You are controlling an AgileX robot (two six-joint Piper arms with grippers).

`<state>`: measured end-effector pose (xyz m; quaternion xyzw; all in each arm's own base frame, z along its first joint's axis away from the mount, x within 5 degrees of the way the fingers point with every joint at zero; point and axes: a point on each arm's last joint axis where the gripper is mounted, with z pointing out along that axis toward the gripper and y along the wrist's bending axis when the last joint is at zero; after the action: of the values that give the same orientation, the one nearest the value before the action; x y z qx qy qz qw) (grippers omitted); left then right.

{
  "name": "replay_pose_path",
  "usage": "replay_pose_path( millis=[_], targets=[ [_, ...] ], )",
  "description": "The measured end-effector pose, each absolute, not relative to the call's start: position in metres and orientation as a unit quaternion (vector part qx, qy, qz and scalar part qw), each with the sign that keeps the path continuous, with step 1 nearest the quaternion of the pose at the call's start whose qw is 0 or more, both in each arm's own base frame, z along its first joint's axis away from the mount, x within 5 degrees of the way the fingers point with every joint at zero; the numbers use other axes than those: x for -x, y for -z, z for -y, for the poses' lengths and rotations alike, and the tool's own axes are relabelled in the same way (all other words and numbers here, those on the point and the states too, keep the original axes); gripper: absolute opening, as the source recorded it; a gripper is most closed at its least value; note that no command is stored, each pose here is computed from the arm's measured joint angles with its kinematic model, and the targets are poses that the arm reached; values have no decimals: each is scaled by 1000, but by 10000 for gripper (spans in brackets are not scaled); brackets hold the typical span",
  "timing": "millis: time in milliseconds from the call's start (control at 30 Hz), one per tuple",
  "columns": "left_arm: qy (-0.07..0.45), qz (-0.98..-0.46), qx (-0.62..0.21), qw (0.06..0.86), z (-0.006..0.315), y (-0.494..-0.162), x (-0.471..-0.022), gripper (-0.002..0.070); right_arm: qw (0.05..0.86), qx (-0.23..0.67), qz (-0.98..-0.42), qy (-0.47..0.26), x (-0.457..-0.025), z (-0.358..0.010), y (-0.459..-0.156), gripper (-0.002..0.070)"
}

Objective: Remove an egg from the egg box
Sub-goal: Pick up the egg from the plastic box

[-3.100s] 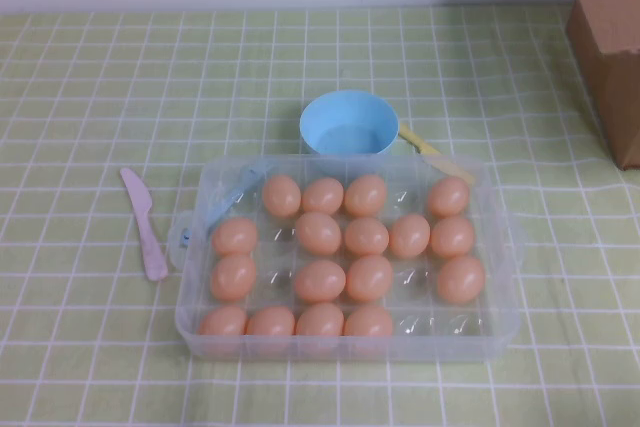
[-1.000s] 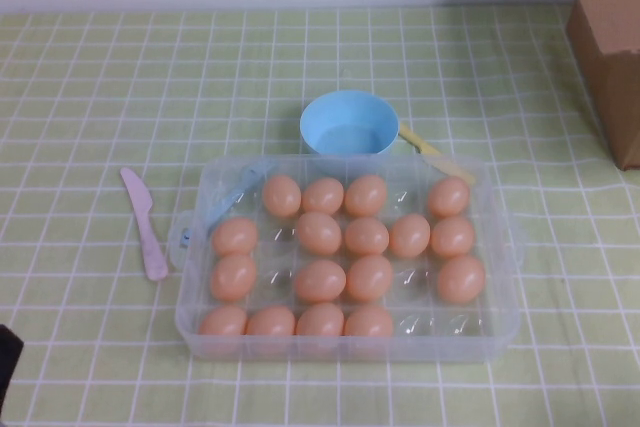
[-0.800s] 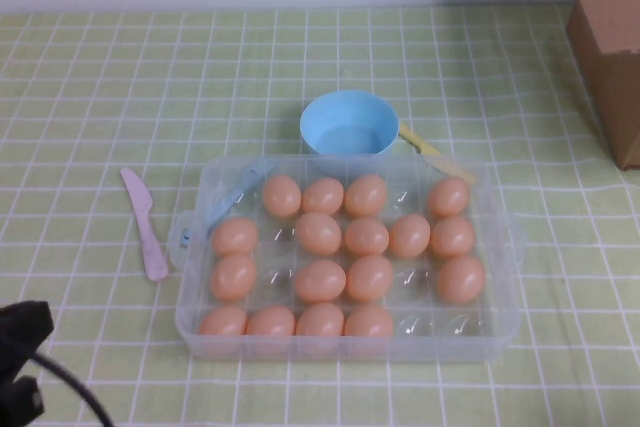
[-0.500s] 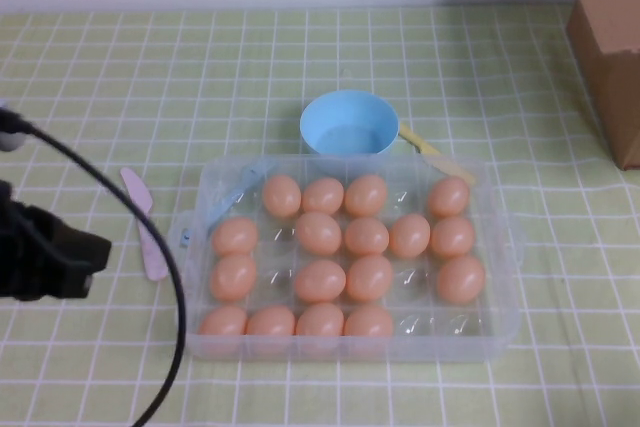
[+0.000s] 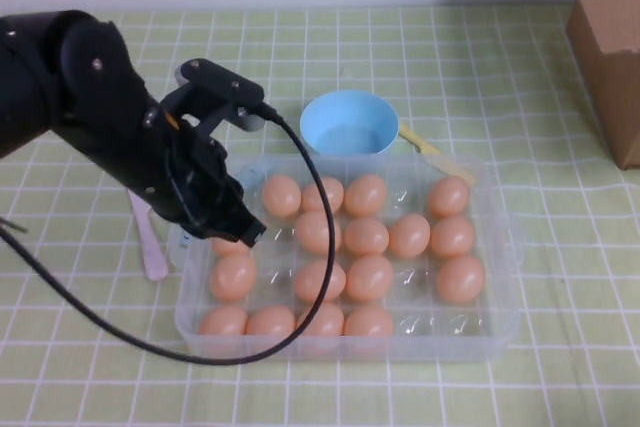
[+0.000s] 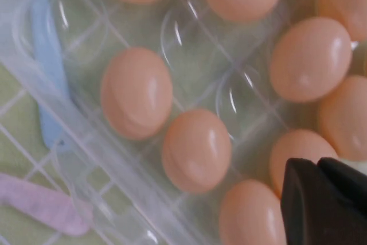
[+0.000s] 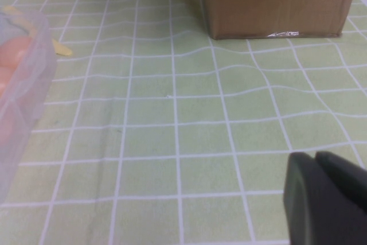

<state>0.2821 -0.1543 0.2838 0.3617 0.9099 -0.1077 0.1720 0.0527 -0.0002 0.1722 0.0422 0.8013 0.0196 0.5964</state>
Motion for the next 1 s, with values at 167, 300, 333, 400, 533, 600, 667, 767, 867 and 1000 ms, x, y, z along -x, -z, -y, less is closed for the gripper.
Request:
replay_pose_path(
  millis=[167, 300, 333, 400, 533, 600, 667, 767, 867, 1000],
  targets=[
    [108, -917, -339, 179, 167, -268, -311, -4, 596, -42, -801, -20, -53, 0, -172, -17],
    [110, -922, -323, 183, 176, -257, -329, 63, 596, -42, -801, -20, -53, 0, -172, -17],
    [111, -923, -317, 187, 178, -255, -334, 109, 596, -42, -801, -20, -53, 0, -172, -17],
    [113, -924, -307, 197, 181, -254, -341, 221, 596, -42, -801, -20, -53, 0, -172, -17],
    [120, -929, -268, 223, 186, -250, -355, 481, 596, -42, -801, -20, -53, 0, -172, -17],
    [123, -930, -255, 235, 188, -247, -360, 532, 596, -42, -801, -20, -53, 0, -172, -17],
    [125, -931, -242, 243, 190, -242, -365, 554, 596, -42, -801, -20, -53, 0, -172, -17],
    [125, -934, -231, 241, 192, -228, -371, 568, 596, -42, -801, -20, -53, 0, -172, -17],
    [123, -938, -225, 235, 194, -214, -376, 572, 596, -42, -801, -20, -53, 0, -172, -17],
    [122, -942, -216, 227, 196, -203, -379, 573, 596, -42, -801, -20, -53, 0, -172, -17]
  ],
)
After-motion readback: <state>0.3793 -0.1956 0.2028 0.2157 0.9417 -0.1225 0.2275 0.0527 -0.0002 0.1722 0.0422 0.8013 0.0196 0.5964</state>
